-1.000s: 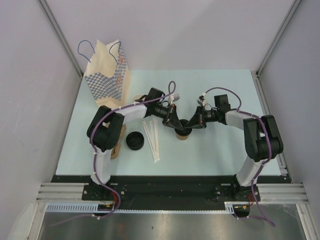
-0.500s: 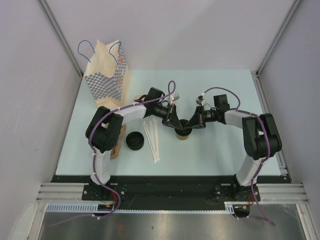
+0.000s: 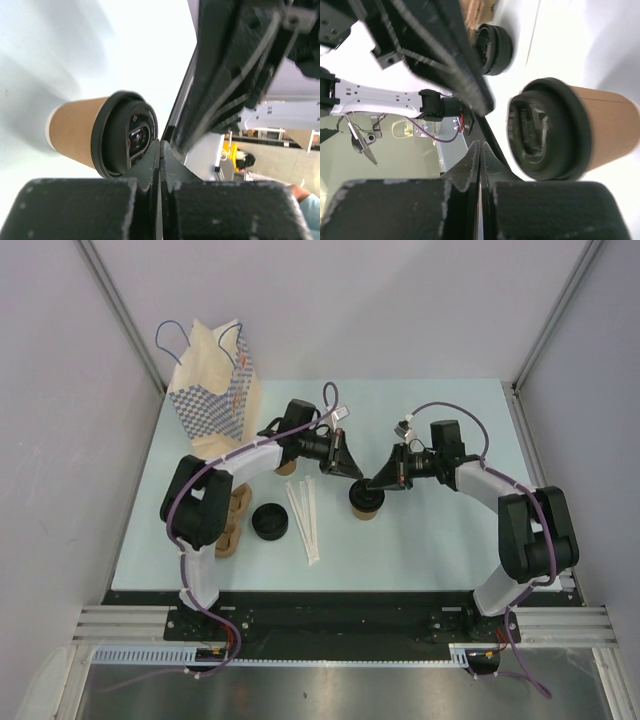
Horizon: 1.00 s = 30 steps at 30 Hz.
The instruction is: Pack the takeout coffee
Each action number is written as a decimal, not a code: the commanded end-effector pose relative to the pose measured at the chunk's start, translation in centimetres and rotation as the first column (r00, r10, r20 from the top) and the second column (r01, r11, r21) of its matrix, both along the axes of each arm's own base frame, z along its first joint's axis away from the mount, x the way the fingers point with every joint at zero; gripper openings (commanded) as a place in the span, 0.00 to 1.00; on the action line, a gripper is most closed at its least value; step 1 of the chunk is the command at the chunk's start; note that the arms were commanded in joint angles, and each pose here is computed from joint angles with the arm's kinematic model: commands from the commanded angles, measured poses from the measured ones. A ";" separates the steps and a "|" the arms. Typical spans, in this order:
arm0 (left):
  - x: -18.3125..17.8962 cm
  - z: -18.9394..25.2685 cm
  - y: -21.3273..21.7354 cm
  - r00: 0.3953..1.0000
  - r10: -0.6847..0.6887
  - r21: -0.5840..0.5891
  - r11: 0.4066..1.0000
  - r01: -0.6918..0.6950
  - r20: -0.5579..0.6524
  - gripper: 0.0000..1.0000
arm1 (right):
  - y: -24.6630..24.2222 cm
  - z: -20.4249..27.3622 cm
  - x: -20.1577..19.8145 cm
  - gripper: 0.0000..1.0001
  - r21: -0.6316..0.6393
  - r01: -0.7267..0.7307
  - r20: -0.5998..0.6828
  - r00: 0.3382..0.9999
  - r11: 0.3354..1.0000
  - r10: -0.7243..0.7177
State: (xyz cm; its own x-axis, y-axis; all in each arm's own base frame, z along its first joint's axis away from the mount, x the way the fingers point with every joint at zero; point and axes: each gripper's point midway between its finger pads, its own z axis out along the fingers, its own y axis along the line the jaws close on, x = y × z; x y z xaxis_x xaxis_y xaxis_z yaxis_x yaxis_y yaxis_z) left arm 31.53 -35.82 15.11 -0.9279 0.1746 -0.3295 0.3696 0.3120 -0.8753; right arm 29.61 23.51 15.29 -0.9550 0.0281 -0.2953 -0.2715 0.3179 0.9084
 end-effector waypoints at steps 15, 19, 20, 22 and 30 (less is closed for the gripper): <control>1.4 -1.3 -1.9 1.000 0.009 0.050 0.999 -0.010 0.023 0.00 | 1.4 -3.2 -1.0 0.01 -0.078 -0.052 -0.005 0.999 0.996 0.051; 1.4 -2.8 -1.9 1.000 0.015 0.082 0.997 -0.014 -0.005 0.00 | 1.3 -4.7 -0.8 0.01 -0.098 -0.051 -0.021 0.999 0.994 0.049; 1.5 -3.1 -1.8 1.000 0.020 0.096 0.995 -0.020 -0.002 0.00 | 1.1 -4.9 -0.6 0.01 -0.100 -0.045 -0.023 0.999 0.994 0.043; 1.8 -3.7 -1.7 1.000 0.026 0.120 0.992 -0.026 0.001 0.00 | 0.8 -5.6 -0.4 0.01 -0.107 -0.035 -0.042 0.999 0.994 0.031; 1.2 -7.3 -0.5 0.997 0.055 0.219 0.975 -0.042 -0.052 0.00 | -0.6 -7.2 -0.6 0.01 -0.151 -0.039 -0.050 0.998 0.988 0.031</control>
